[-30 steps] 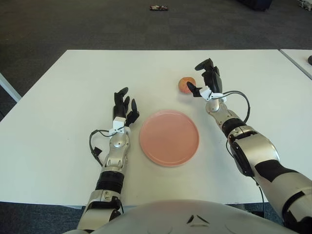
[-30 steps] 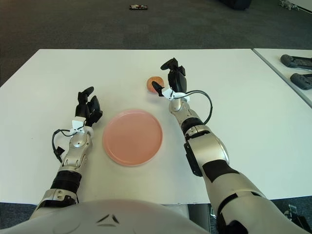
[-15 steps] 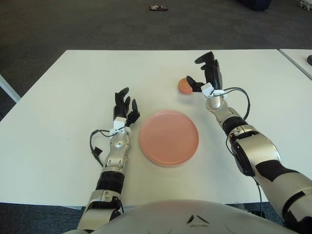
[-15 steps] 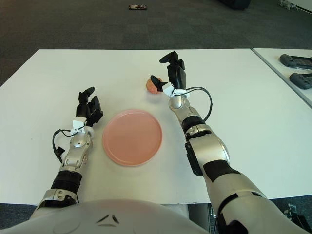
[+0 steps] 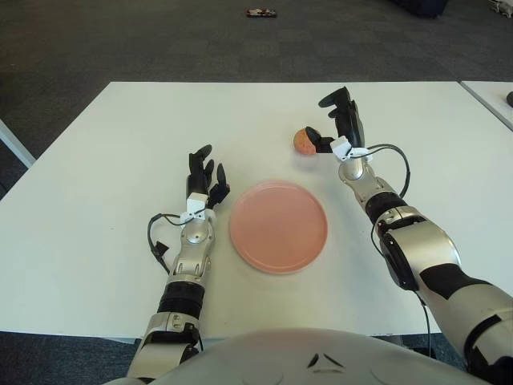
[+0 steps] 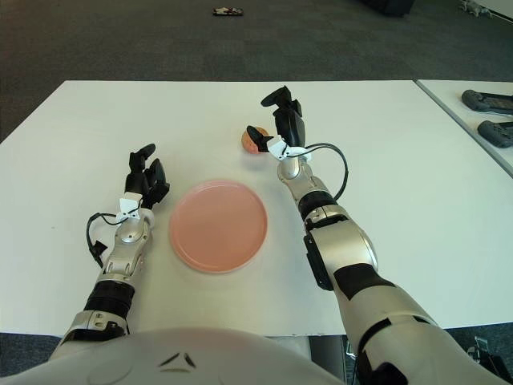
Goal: Put the apple into the plate.
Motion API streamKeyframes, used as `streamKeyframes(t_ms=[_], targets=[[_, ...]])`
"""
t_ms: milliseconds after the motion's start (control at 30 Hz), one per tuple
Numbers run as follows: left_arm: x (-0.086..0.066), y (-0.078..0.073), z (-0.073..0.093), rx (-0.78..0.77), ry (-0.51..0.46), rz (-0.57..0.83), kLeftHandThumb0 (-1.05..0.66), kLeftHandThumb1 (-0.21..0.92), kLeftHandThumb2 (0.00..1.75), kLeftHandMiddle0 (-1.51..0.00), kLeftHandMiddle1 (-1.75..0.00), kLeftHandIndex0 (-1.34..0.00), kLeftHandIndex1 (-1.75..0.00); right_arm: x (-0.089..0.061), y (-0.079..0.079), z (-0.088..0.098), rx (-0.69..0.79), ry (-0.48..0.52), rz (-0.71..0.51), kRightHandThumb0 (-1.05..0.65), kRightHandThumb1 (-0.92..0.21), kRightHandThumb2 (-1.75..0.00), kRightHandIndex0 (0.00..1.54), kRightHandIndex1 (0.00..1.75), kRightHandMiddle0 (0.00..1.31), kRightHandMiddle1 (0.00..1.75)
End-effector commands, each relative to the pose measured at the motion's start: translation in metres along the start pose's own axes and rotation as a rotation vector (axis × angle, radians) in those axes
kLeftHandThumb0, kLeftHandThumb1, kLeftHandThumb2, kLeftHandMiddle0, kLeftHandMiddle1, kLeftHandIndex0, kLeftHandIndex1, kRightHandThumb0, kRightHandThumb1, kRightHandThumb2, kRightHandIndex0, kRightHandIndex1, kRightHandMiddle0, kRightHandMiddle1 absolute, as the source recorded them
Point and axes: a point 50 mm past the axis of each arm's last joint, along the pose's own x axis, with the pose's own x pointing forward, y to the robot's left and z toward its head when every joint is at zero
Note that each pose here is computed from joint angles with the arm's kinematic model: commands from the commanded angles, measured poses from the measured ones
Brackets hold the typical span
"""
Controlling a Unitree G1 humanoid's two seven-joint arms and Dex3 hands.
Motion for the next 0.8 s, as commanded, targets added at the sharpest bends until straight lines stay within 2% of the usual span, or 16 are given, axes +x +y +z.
streamKeyframes(t_ms=[0,167,267,300,333,367,400,433,467,500,533,633,667,767], targets=[[0.003,0.001,0.003,0.010,-0.022,0.001,-0.72,0.92,0.77,-0.43,-0.01,0.00,-0.91,-0.001,-0.001,-0.004,-0.007,0.027,-0.007,-0.44,-0.41,-1.20,1.17,1.75,0.53,1.75],[0.004,0.001,0.003,0.013,-0.022,0.003,-0.72,0.92,0.78,-0.44,-0.01,0.00,-0.91,0.003,0.000,-0.003,-0.042,0.031,0.024,-0.43,-0.44,-1.16,1.11,1.75,0.51,1.75],[0.004,0.001,0.004,0.013,-0.023,0.004,-0.72,0.92,0.78,-0.44,-0.01,0.00,-0.91,0.005,0.001,-0.003,-0.067,0.032,0.049,-0.42,-0.53,-1.03,0.92,1.75,0.44,1.75],[0.004,0.001,0.004,0.013,-0.023,0.004,-0.72,0.92,0.78,-0.44,-0.01,0.00,-0.91,0.005,0.002,-0.003,-0.087,0.035,0.076,-0.41,-0.60,-0.95,0.74,1.75,0.40,1.75],[0.004,0.001,0.004,0.012,-0.023,0.004,-0.72,0.92,0.77,-0.44,-0.01,0.00,-0.91,0.006,0.003,-0.004,-0.102,0.037,0.096,-0.47,-0.64,-0.87,0.59,1.68,0.32,1.72],[0.004,0.001,0.004,0.011,-0.022,0.005,-0.72,0.92,0.77,-0.44,-0.01,0.00,-0.92,0.006,0.004,-0.004,-0.117,0.044,0.134,-0.57,-0.74,-0.70,0.38,1.56,0.20,1.69],[0.004,0.001,0.004,0.010,-0.022,0.005,-0.72,0.92,0.77,-0.44,-0.02,0.00,-0.92,0.007,0.004,-0.005,-0.125,0.049,0.159,-0.65,-0.80,-0.57,0.24,1.31,0.13,1.47],[0.004,0.001,0.004,0.009,-0.021,0.004,-0.72,0.92,0.77,-0.44,-0.02,0.00,-0.92,0.007,0.005,-0.005,-0.132,0.056,0.187,-0.70,-0.85,-0.49,0.15,1.15,0.08,1.32],[0.004,0.001,0.004,0.008,-0.020,0.004,-0.72,0.92,0.77,-0.45,-0.02,0.00,-0.92,0.008,0.006,-0.005,-0.136,0.061,0.206,-0.77,-0.87,-0.43,0.10,0.94,0.05,1.08],[0.004,0.001,0.003,0.007,-0.021,0.004,-0.72,0.92,0.77,-0.45,-0.02,0.00,-0.92,0.008,0.007,-0.005,-0.143,0.064,0.223,-0.80,-0.88,-0.41,0.08,0.87,0.04,1.00],[0.004,0.001,0.003,0.007,-0.021,0.004,-0.72,0.92,0.77,-0.45,-0.02,0.00,-0.92,0.009,0.007,-0.005,-0.147,0.067,0.234,-0.87,-0.90,-0.38,0.05,0.67,0.03,0.76],[0.004,0.001,0.004,0.008,-0.024,0.003,-0.72,0.92,0.77,-0.45,-0.02,0.00,-0.92,0.011,0.008,-0.004,-0.166,0.068,0.253,-0.98,-0.91,-0.35,0.02,0.30,0.01,0.33],[0.004,0.001,0.004,0.008,-0.025,0.002,-0.72,0.92,0.77,-0.45,-0.02,0.00,-0.92,0.011,0.009,-0.003,-0.177,0.069,0.256,-1.01,-0.92,-0.34,0.01,0.20,0.00,0.22],[0.004,0.001,0.004,0.010,-0.028,0.001,-0.72,0.92,0.77,-0.44,-0.01,0.00,-0.92,0.013,0.010,-0.003,-0.208,0.075,0.260,-1.03,-0.92,-0.31,0.00,0.07,0.00,0.07]])
